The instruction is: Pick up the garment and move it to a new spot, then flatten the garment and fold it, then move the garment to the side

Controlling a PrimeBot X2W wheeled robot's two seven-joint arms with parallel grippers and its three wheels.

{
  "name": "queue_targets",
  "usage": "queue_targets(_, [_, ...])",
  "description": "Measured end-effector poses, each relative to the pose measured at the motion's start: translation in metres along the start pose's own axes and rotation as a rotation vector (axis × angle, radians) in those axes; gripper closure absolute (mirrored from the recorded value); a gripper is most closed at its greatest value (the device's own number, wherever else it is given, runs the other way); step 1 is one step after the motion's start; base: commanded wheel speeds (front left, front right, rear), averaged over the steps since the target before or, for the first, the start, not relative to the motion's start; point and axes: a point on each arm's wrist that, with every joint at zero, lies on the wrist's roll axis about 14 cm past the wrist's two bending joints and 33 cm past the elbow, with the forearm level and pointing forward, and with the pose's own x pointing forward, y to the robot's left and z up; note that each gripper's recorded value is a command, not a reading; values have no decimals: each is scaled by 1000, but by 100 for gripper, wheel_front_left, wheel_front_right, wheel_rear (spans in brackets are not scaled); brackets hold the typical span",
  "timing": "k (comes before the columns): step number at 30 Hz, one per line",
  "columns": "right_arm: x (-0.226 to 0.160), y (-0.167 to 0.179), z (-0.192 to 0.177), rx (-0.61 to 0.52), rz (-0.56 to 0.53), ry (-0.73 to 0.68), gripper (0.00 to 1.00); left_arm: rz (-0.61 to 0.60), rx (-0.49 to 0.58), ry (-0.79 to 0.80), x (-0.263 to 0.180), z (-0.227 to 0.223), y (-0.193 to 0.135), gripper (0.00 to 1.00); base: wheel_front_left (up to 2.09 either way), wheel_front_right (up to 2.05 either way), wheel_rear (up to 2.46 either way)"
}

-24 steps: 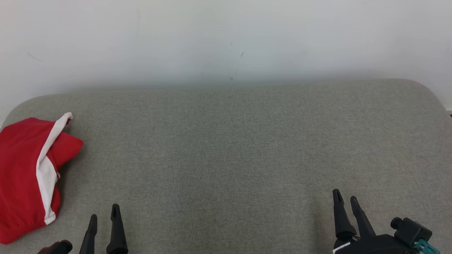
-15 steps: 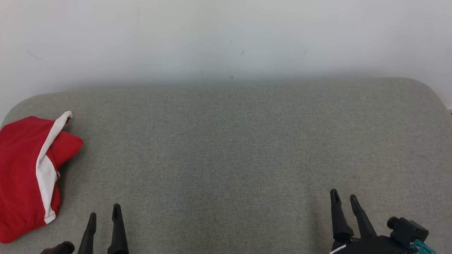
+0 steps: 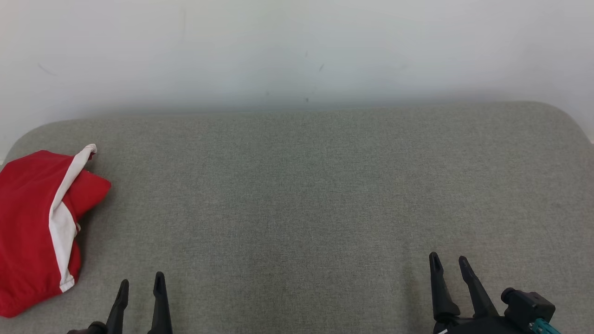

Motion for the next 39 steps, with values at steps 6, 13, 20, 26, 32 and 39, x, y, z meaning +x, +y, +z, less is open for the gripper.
queue_targets(6, [0,3,-1,-53,14,-3,0,-3,54,-9,-2,1,2,0,0,0,0])
queue_targets(13, [-1,5,-3,-111,28,-3,0,-7,119,-15,-5,2,3,0,0,0,0])
queue_targets(20, [-3,6,-5,-163,38,1,0,-14,175,-16,-7,1,3,0,0,0,0])
queue_targets(26, [-3,7,-4,-197,46,-5,0,-9,221,-25,-8,2,4,0,0,0,0])
queue_targets(32, [-4,4,-4,-229,42,-9,0,-3,250,-31,-10,3,7,0,0,0,0])
queue_targets(39, [-3,4,-5,-275,49,-10,0,-4,294,-27,-12,0,9,0,0,0,0])
